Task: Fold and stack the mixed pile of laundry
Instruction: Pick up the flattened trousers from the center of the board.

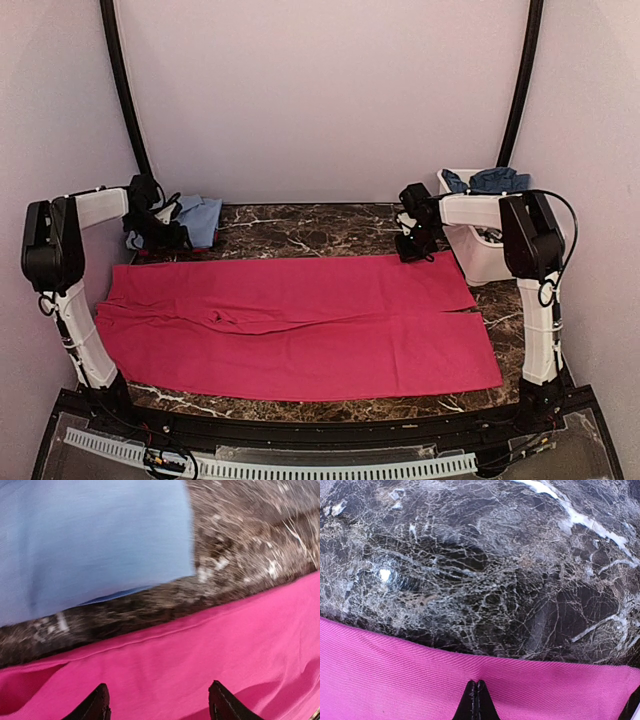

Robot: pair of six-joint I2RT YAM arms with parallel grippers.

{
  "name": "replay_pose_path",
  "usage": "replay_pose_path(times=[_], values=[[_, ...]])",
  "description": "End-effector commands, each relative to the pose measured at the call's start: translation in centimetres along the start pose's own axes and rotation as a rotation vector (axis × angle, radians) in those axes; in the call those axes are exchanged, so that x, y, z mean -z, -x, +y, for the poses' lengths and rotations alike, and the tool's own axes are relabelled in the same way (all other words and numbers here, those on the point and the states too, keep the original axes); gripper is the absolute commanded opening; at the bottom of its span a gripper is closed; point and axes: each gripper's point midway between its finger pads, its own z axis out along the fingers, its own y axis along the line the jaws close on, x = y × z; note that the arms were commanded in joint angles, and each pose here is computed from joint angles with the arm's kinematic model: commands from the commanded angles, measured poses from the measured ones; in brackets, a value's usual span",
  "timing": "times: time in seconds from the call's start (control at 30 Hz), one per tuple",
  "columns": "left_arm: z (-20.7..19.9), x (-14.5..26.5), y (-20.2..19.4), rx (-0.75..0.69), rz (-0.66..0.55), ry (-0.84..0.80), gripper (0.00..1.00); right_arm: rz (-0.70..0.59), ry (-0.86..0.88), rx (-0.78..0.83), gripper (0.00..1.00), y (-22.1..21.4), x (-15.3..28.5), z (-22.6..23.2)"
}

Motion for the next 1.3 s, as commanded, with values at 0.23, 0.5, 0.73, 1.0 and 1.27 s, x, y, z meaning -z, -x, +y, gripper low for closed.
replay_pose_path(times=[0.23, 0.5, 0.73, 1.0, 1.27], values=[[-4.5, -4.3, -0.8, -0.438, 0.080, -0.027, 0.63, -0.020, 0.030, -0.018, 0.00, 0.6, 1.8, 0.3], [-2.8, -6.5, 0.0, -0.515, 0.106, 0.045, 0.65, -0.034, 0.030, -0.019, 0.00, 1.1, 2.2, 0.2], [-2.4, -8.7, -2.0, -0.557, 0.185, 0.055, 0.48, -0.043, 0.023, -0.019, 0.00, 1.5, 2.4, -0.1], [-3.3, -7.6, 0.5, -0.561, 0.129, 0.054, 0.02, -0.102, 0.023, -0.021, 0.00, 3.4, 4.3, -0.1], [-4.1, -3.7, 4.0, -0.553, -0.001, 0.130, 0.00, -0.212, 0.055, -0.041, 0.00, 6.2, 9.1, 0.2]])
